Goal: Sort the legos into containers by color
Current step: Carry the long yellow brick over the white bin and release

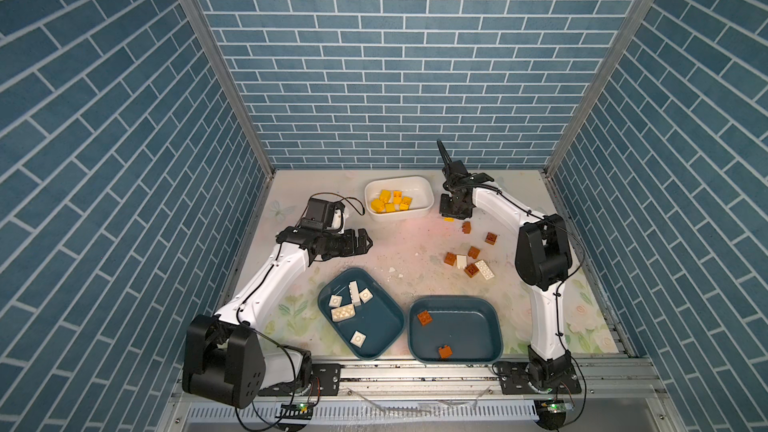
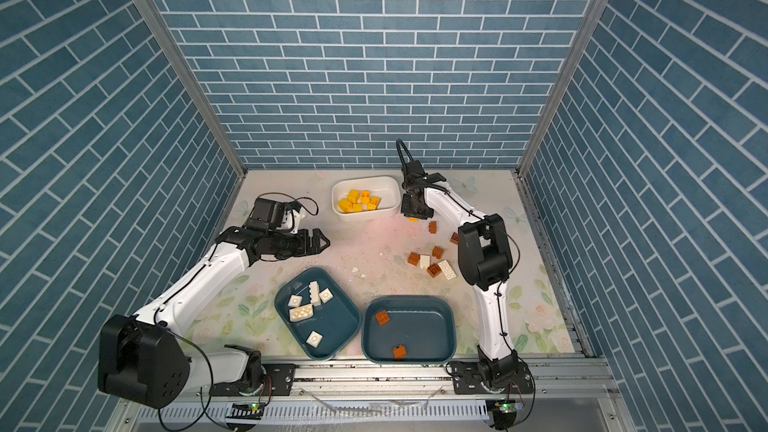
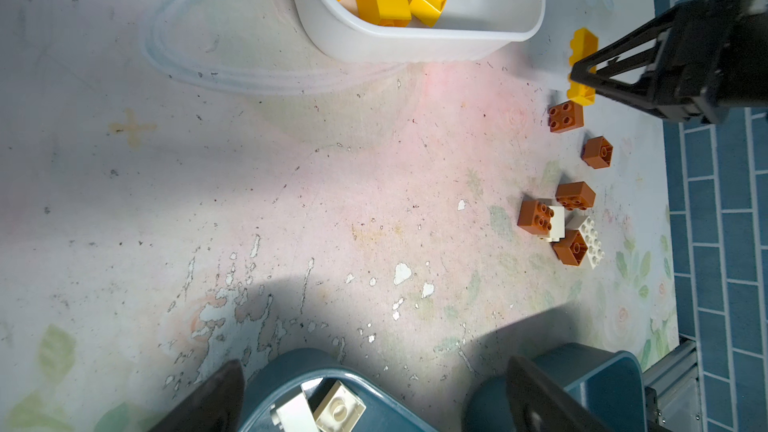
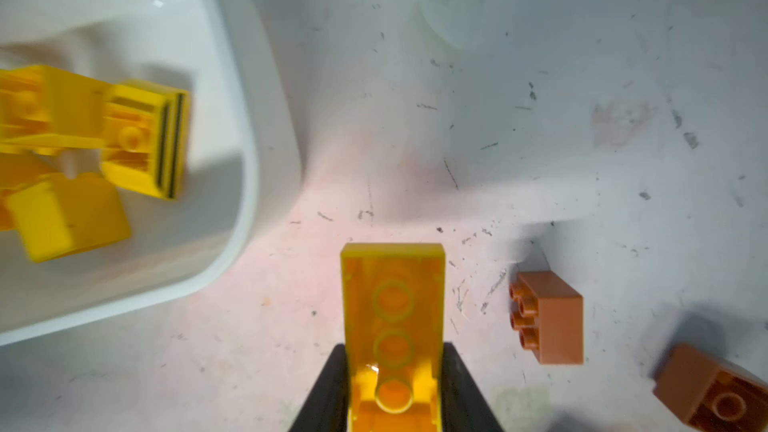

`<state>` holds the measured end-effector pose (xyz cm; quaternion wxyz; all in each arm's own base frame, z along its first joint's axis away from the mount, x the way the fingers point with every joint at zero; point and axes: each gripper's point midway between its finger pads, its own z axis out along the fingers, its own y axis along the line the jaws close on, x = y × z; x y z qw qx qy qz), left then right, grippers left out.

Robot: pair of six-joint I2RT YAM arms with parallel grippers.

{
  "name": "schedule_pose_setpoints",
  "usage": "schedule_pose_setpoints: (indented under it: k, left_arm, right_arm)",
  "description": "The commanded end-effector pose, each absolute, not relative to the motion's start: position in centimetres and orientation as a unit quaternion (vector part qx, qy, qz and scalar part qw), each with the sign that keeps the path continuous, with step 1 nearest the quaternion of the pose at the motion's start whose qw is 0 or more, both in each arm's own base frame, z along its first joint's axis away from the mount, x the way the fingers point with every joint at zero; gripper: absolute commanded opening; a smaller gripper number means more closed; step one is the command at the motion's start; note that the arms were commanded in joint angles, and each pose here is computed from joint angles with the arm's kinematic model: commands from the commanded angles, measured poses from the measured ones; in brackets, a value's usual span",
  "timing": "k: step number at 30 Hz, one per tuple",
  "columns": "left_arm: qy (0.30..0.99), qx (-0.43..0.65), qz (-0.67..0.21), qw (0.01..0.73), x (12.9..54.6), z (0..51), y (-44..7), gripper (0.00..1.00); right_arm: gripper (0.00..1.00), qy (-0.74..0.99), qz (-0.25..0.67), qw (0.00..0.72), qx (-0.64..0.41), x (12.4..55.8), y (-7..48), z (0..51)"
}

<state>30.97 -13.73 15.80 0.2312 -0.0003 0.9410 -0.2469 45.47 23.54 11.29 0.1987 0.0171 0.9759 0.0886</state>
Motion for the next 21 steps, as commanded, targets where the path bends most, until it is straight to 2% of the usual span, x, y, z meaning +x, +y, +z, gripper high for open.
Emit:
schedule_pose_setpoints:
  k: [1, 10, 15, 18, 21]
  left_arm:
    - [0.929, -0.003, -0.266, 0.257, 31.5, 17.2, -13.7, 1.0]
    - [0.918, -0.014, -0.288, 0.273, 32.0, 17.6, -14.1, 1.0]
    - [0.917, -0.015, -0.289, 0.274, 31.9, 17.6, -14.0, 1.0]
    - [0.917, -0.015, -0.286, 0.276, 31.9, 17.6, -13.9, 1.0]
    - [0.917, -0.015, -0.289, 0.276, 32.2, 17.7, -14.0, 1.0]
  right_arm:
    - [0.28, 0.965, 0.131, 0.227, -0.006, 45.5, 26.0, 14.7]
    - [0.29, 0.947, 0.192, 0.258, -0.028, 51.1, 31.8, 14.9]
    - [0.31, 0.941, 0.214, 0.258, -0.046, 52.7, 33.8, 13.8]
    - [0.4, 0.936, 0.221, 0.266, -0.058, 53.4, 34.5, 13.4]
    - [0.56, 0.931, 0.233, 0.273, -0.068, 53.6, 34.9, 14.1]
